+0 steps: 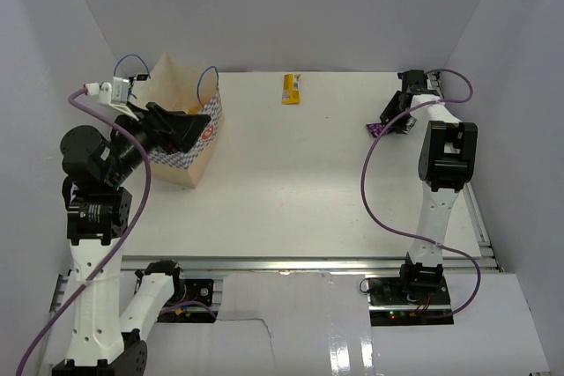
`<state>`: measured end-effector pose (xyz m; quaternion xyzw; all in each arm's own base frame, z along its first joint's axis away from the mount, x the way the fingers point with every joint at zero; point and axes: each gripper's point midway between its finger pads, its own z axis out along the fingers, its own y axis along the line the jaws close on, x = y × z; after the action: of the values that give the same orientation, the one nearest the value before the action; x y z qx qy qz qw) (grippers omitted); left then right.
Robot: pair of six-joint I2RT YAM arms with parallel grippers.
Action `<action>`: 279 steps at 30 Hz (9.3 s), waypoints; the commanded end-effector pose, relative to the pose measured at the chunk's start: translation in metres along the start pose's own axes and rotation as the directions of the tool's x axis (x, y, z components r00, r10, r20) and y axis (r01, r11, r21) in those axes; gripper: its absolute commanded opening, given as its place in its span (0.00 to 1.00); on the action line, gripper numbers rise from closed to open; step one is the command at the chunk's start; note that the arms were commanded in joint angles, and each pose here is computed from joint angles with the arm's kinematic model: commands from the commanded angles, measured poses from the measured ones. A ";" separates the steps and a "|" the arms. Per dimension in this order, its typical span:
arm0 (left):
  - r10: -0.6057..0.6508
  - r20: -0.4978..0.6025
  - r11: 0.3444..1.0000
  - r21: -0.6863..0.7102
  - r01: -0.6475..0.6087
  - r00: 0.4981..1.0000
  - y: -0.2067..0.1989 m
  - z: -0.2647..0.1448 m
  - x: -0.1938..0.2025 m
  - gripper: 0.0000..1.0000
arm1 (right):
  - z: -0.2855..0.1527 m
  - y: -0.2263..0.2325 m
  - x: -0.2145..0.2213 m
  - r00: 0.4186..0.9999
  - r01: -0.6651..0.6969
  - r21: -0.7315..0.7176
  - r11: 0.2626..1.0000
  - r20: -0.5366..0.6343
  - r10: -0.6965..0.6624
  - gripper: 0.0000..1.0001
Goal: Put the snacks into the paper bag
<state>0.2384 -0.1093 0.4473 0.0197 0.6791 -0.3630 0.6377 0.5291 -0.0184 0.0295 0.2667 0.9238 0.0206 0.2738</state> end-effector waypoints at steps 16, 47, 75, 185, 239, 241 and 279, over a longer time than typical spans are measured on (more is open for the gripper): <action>-0.148 -0.470 0.901 0.299 0.314 0.870 -0.096 0.065 0.157 0.98 | -0.120 0.069 0.059 0.897 0.408 -0.716 0.567 0.199 -0.395 0.27; -0.197 -0.547 0.888 0.253 0.385 0.814 -0.119 0.134 0.267 0.82 | -0.375 0.116 0.239 0.412 0.630 -0.594 -0.500 0.801 -0.434 0.25; -0.263 -0.516 0.888 0.201 0.413 0.815 -0.113 0.119 0.259 0.38 | -0.390 0.119 0.248 0.414 0.635 -0.590 -0.499 0.805 -0.424 0.28; 0.025 0.113 0.993 -0.116 -0.011 0.993 0.013 -0.018 -0.020 0.98 | -0.008 0.361 0.044 0.831 0.473 -0.557 0.682 0.539 -0.137 0.08; -0.424 -0.364 0.856 0.139 0.499 0.829 -0.094 0.129 0.198 0.65 | -0.405 0.144 0.214 0.762 0.501 -0.806 -0.316 0.584 -0.280 0.08; -0.427 -0.366 0.850 0.148 0.505 0.827 -0.097 0.129 0.195 0.59 | -0.403 0.146 0.216 0.763 0.497 -0.808 -0.316 0.581 -0.285 0.08; 0.197 0.046 0.884 -0.441 -0.157 0.979 0.080 0.104 -0.113 0.14 | -0.358 0.105 0.202 0.519 0.747 -0.618 -0.244 0.772 -0.368 0.90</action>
<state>0.3621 -0.0741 0.5558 -0.0967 0.6541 -0.2090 0.7205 0.2531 0.2187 0.2532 -0.4328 0.6256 0.4516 0.4661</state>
